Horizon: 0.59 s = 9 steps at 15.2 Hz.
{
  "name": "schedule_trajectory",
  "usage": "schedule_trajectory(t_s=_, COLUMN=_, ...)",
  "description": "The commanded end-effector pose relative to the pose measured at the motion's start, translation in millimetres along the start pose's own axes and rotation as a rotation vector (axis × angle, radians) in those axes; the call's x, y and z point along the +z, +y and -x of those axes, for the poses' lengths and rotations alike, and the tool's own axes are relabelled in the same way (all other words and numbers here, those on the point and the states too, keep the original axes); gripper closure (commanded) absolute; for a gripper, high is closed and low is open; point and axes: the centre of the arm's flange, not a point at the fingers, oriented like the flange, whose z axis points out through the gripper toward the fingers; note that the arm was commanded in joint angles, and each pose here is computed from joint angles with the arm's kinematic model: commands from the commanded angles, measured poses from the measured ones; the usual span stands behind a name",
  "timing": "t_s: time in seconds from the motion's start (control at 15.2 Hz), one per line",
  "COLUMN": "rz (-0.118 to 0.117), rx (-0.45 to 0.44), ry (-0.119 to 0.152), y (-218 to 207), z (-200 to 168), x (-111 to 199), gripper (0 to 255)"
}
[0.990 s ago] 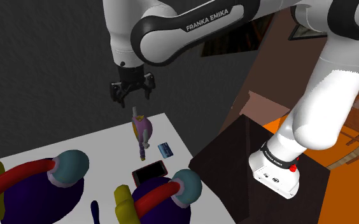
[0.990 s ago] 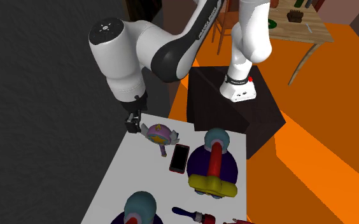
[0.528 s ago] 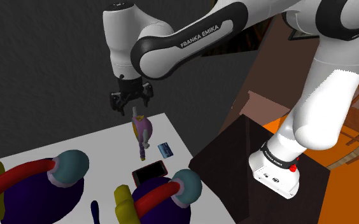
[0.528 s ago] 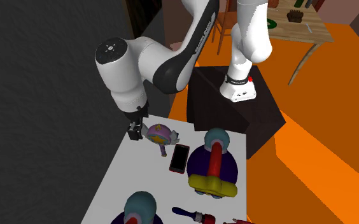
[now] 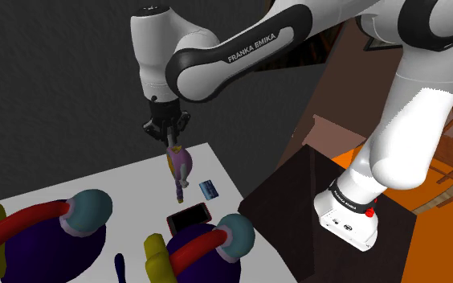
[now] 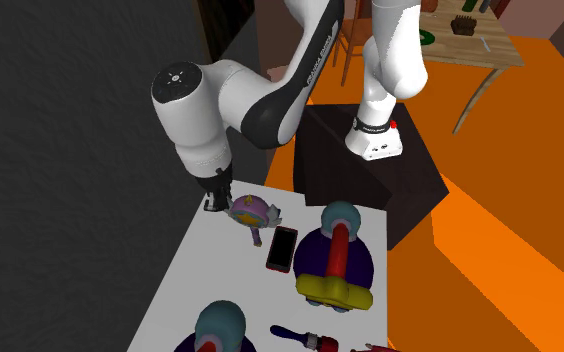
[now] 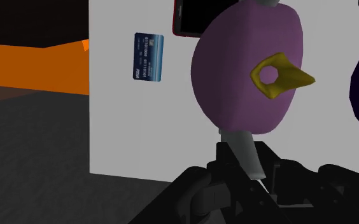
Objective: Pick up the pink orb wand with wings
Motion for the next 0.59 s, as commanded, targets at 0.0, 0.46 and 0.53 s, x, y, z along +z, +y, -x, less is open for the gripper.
schedule_trajectory(t_s=0.0, rz=0.000, rx=0.000, ry=-0.001, y=0.0, z=0.1, x=0.3, gripper=255)
schedule_trajectory(t_s=0.46, rz=0.000, rx=0.000, ry=-0.001, y=1.2, z=-1.1, x=-25.6, gripper=255)
schedule_trajectory(t_s=0.53, rz=0.000, rx=0.000, ry=-0.001, y=1.5, z=-1.1, x=-30.8, gripper=255)
